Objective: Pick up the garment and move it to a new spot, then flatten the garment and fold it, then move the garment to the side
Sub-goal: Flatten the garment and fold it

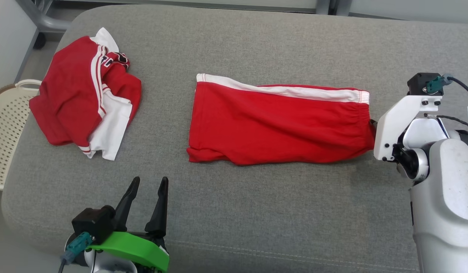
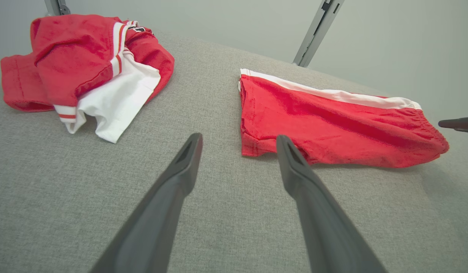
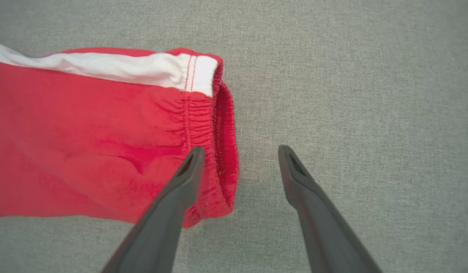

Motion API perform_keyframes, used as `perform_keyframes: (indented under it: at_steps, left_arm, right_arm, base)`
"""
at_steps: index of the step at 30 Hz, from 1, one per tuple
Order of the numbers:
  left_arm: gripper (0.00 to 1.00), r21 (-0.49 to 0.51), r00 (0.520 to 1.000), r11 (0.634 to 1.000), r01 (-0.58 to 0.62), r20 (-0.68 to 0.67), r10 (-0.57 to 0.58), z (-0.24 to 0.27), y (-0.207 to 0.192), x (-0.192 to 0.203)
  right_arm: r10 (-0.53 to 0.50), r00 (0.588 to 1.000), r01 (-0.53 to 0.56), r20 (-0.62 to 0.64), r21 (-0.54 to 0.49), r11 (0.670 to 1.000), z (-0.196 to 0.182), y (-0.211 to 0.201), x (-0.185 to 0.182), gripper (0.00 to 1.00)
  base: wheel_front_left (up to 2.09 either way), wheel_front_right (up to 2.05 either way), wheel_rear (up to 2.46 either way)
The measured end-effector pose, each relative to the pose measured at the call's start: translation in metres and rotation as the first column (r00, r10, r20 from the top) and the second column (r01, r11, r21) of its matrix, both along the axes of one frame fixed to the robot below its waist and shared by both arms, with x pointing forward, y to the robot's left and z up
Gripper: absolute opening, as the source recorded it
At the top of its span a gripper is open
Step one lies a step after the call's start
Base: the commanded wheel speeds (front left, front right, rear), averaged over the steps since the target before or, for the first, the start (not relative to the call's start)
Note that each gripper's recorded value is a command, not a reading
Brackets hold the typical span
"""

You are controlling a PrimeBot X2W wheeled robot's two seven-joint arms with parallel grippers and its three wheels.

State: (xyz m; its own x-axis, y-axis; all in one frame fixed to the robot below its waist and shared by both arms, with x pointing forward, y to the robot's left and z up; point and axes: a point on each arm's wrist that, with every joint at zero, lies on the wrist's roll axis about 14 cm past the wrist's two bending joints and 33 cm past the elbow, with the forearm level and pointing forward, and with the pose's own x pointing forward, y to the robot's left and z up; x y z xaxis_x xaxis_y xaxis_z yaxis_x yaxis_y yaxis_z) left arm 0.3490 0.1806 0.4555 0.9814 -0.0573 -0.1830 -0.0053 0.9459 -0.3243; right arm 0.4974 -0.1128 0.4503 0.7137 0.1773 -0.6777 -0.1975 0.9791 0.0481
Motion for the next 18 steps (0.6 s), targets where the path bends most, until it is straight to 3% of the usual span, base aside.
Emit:
perform_keyframes:
  at_steps: [18]
  left_arm:
    - [1.00,0.005,0.999,0.999,-0.032,-0.032,0.032,-0.010,0.009,-0.002]
  right_arm:
    - [-0.020,0.995,0.026,-0.102,0.054,0.998,-0.038,0.007,0.008,1.00]
  base:
    - [0.00,0.00,0.00]
